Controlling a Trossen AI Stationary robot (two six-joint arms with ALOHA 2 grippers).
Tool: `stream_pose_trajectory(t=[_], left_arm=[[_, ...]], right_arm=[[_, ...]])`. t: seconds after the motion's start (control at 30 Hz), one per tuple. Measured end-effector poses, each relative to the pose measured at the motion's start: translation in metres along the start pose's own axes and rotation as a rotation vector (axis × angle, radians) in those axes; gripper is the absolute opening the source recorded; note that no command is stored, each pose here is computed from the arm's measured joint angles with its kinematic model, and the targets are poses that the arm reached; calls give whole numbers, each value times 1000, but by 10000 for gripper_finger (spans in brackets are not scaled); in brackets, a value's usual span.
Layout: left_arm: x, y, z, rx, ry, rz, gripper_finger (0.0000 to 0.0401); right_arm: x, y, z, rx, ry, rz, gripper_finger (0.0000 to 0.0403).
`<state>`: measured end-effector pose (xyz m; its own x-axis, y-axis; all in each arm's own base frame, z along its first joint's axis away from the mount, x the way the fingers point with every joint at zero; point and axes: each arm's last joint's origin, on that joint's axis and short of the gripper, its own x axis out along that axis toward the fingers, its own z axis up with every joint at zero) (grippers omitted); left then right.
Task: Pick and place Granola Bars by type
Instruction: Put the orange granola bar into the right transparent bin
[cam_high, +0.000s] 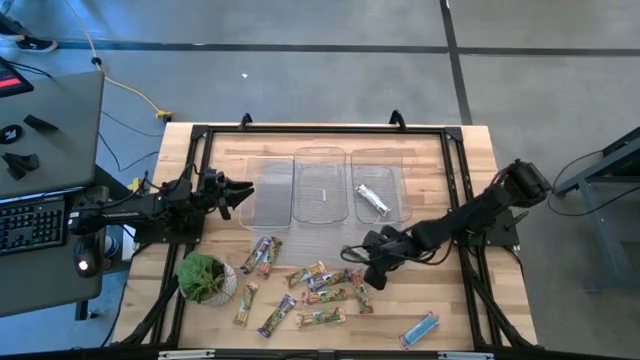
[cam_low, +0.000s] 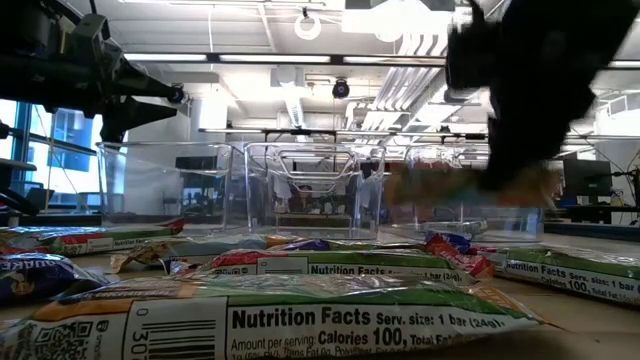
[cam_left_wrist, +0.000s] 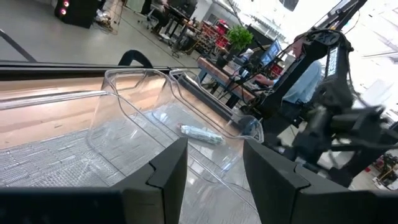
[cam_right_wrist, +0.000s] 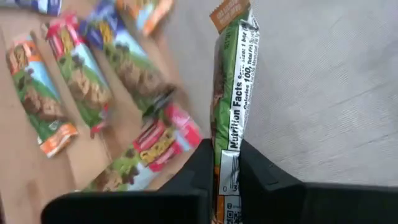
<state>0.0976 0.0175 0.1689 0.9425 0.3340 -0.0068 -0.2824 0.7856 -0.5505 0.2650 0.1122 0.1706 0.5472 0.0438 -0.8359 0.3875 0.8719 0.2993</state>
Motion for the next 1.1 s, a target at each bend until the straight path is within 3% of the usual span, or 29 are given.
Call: stream_pose_trajectory(t=[0.13, 0.3, 0.4, 0.5, 0.63, 0.87, 1.1], left_arm=[[0, 0, 1, -1, -11, 6, 149], [0, 0, 1, -2, -12, 6, 149], [0, 0, 0, 0, -9, 8, 149], [0, 0, 0, 6, -9, 10, 149], [0, 0, 0, 27, -8, 10, 149], [0, -1, 0, 30, 12, -23, 149], [0, -3, 2, 24, -3, -51, 149]], right_arm=[[-39, 5, 21, -133, -137, -133, 25], [-82, -9, 41, -173, -320, -441, 27], [-91, -34, 46, -167, -267, -564, 35], [-85, -68, 49, -85, -177, -630, 36], [-71, -100, 63, -31, -167, -593, 31], [-43, -140, 64, -72, -88, -322, 42], [-37, -158, 55, -147, -47, -353, 80]])
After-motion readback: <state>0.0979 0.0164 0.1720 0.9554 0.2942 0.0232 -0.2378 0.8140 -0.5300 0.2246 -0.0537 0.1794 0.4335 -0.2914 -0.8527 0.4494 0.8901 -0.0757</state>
